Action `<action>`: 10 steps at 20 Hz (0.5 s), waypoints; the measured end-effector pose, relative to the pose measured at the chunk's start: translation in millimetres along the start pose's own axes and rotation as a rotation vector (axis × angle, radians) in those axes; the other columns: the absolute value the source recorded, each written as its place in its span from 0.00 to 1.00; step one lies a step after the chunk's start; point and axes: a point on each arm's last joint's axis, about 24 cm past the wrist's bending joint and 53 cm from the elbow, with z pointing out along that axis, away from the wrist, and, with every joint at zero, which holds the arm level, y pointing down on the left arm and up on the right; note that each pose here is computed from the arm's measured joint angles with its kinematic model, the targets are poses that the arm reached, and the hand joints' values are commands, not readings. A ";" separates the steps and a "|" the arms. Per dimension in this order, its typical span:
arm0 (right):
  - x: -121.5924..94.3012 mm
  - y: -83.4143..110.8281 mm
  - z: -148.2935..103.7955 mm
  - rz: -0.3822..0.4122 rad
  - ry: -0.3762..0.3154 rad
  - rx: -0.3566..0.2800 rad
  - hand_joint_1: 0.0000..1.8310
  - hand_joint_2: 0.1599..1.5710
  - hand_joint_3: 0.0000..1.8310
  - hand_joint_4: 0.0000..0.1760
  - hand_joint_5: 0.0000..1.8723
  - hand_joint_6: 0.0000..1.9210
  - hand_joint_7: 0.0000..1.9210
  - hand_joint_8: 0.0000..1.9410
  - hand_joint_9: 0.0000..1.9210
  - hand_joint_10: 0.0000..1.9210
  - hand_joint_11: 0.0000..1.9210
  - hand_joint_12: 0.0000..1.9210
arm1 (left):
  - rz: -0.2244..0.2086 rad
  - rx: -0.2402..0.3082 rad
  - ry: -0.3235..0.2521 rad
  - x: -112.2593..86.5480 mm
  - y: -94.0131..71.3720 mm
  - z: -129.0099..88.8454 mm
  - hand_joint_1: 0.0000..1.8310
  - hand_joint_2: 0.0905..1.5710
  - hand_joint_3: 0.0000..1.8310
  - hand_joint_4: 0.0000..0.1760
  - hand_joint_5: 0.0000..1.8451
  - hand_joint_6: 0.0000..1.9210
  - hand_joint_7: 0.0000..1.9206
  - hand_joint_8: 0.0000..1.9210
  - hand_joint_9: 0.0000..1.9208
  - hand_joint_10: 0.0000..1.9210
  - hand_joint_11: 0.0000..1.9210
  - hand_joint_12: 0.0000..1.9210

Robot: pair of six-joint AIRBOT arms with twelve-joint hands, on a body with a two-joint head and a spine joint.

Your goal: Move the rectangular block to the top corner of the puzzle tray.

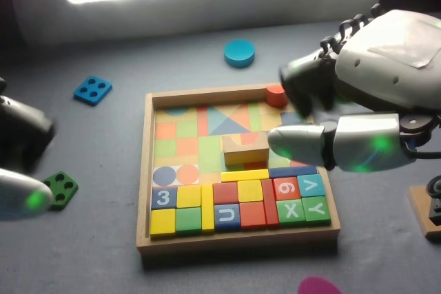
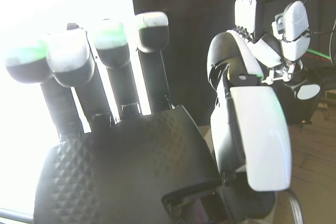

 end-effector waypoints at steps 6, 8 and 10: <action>1.2 -0.4 0.1 -0.001 0.004 0.002 0.00 0.70 0.02 0.00 0.00 0.00 0.00 0.00 0.00 0.00 0.00 0.00 | -0.001 0.002 -0.004 -0.9 -0.5 -0.1 0.00 0.72 0.01 0.21 0.00 0.00 0.00 0.00 0.00 0.00 0.01 0.00; 3.6 -8.2 3.3 -0.030 0.003 0.042 0.00 0.69 0.02 0.03 0.00 0.00 0.00 0.00 0.00 0.00 0.00 0.00 | -0.001 0.002 -0.004 -1.0 -0.6 -0.1 0.00 0.72 0.01 0.22 0.00 0.00 0.01 0.00 0.00 0.00 0.02 0.01; 14.9 -17.7 10.7 -0.063 0.029 0.075 0.00 0.69 0.02 0.08 0.00 0.00 0.00 0.00 0.00 0.00 0.00 0.00 | 0.001 0.003 -0.004 -1.2 -1.1 0.2 0.00 0.72 0.01 0.22 0.01 0.01 0.01 0.00 0.01 0.01 0.04 0.02</action>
